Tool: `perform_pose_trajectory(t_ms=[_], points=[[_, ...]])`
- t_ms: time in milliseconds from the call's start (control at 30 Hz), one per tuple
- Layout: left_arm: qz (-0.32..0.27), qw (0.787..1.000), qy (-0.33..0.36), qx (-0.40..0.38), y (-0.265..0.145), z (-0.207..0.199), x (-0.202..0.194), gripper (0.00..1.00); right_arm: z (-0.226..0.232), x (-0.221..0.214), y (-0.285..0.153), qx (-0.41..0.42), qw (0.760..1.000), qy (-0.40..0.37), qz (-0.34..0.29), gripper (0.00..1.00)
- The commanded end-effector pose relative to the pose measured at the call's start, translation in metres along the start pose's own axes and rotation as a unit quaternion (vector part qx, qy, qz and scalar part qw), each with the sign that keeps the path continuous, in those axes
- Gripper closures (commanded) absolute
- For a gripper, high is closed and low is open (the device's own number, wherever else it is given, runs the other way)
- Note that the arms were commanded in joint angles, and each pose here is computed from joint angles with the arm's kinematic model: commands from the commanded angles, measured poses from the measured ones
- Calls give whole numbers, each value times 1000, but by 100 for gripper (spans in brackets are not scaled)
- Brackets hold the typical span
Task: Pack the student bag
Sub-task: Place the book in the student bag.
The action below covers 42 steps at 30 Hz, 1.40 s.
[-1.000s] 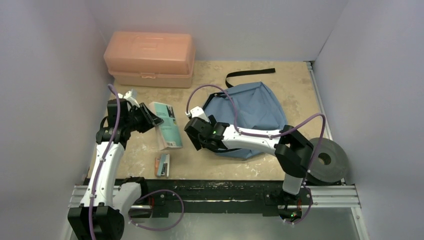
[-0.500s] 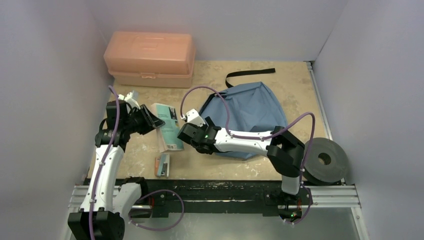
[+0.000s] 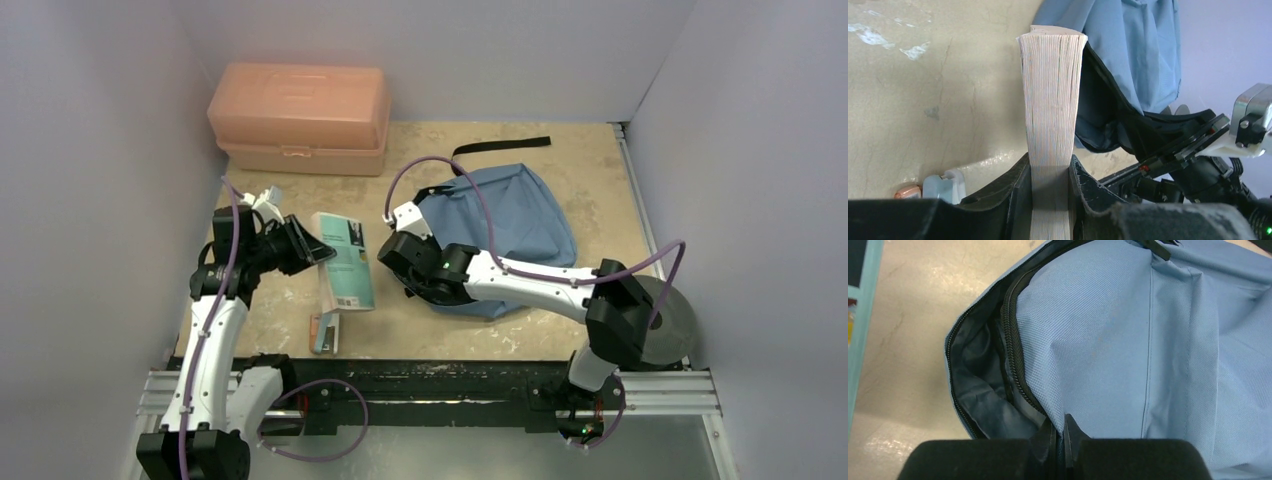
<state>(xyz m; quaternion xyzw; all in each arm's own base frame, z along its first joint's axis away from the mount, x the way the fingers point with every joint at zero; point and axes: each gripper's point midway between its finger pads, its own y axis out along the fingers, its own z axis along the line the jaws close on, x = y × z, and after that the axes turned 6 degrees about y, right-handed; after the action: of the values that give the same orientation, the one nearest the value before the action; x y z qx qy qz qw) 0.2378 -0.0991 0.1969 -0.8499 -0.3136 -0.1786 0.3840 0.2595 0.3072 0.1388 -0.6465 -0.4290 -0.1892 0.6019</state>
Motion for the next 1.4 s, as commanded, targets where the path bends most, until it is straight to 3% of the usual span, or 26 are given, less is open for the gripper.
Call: perform_pose_trajectory(t_ms=[0, 100, 233, 367, 500, 633, 867, 1133, 1233, 1367], points=[[-17, 996, 37, -83, -14, -36, 8, 100, -5, 24, -8, 31, 999, 32, -27, 100], [-1, 990, 27, -135, -19, -55, 3, 100, -16, 34, -10, 34, 998, 48, -32, 100], [17, 976, -22, -218, -18, -83, -4, 100, -51, 59, -26, 51, 989, 123, -62, 100], [11, 970, -58, -238, -8, -103, -8, 100, -79, 90, -52, 131, 957, 224, -131, 100], [-2, 958, -113, -263, 8, -117, -3, 100, -98, 105, -67, 174, 933, 265, -172, 100], [48, 950, -135, -278, 37, -138, -8, 100, -113, 118, -78, 196, 919, 273, -206, 100], [80, 933, -188, -297, 77, -173, -8, 100, -130, 131, -80, 189, 915, 277, -225, 100], [75, 913, -215, -338, 115, -205, 6, 100, -141, 142, -87, 177, 920, 264, -230, 100], [94, 925, -195, -312, 135, -210, -3, 100, -146, 149, -96, 177, 916, 267, -243, 100], [73, 933, -184, -300, 166, -204, -7, 100, -150, 157, -102, 179, 911, 271, -255, 100]])
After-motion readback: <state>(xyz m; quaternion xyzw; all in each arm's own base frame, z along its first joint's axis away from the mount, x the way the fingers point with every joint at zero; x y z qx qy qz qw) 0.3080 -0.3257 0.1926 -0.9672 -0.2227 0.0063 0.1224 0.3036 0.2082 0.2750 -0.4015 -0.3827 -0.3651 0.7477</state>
